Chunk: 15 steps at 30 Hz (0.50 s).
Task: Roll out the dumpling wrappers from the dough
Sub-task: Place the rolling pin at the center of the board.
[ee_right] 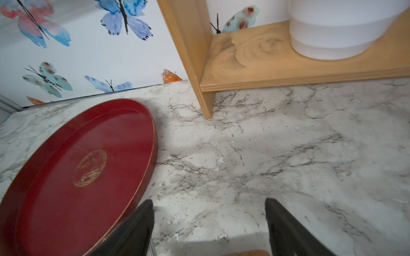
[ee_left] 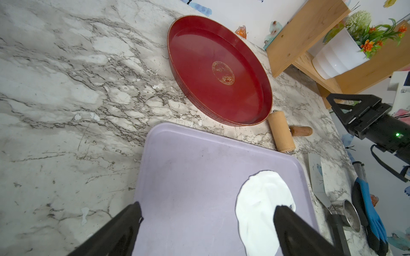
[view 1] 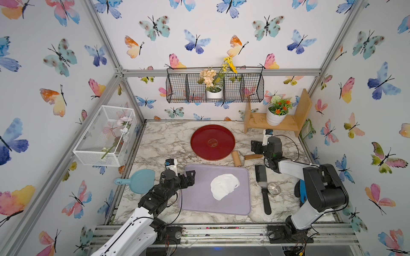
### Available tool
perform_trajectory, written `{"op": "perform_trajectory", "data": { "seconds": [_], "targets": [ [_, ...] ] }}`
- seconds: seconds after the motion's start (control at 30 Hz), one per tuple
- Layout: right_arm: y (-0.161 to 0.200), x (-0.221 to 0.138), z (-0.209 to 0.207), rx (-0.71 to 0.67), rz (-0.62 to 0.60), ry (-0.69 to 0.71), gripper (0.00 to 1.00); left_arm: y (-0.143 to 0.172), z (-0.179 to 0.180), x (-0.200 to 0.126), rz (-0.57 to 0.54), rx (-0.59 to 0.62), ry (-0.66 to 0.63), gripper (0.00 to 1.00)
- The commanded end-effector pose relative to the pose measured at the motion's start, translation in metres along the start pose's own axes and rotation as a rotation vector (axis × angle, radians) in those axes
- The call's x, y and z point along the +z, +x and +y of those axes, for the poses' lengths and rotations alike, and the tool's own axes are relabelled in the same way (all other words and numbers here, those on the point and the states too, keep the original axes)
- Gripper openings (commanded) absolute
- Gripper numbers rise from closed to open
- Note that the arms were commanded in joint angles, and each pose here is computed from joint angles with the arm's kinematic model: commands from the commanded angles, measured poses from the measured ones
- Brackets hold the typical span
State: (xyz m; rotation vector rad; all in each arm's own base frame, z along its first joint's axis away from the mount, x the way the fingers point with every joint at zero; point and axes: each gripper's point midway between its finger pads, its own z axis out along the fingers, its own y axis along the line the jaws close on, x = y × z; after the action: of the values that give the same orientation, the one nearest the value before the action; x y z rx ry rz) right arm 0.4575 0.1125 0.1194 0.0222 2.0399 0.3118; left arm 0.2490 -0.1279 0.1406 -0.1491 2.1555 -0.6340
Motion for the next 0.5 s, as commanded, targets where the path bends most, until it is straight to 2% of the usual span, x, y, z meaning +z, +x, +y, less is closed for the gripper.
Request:
{"op": "perform_trajectory", "data": {
  "seconds": [0.0,0.23,0.47],
  "targets": [
    [-0.015,-0.006,-0.015,-0.010,-0.004,0.092,0.83,0.000,-0.008,-0.001,0.011,-0.001,0.044,0.99],
    [-0.021,-0.032,-0.026,-0.019,0.110,0.190,0.88,-0.006,-0.024,-0.003,0.023,0.022,0.102,0.99],
    [0.005,-0.085,-0.030,0.042,0.297,0.235,0.89,-0.010,-0.043,-0.007,0.051,0.053,0.173,0.99]
  ]
}}
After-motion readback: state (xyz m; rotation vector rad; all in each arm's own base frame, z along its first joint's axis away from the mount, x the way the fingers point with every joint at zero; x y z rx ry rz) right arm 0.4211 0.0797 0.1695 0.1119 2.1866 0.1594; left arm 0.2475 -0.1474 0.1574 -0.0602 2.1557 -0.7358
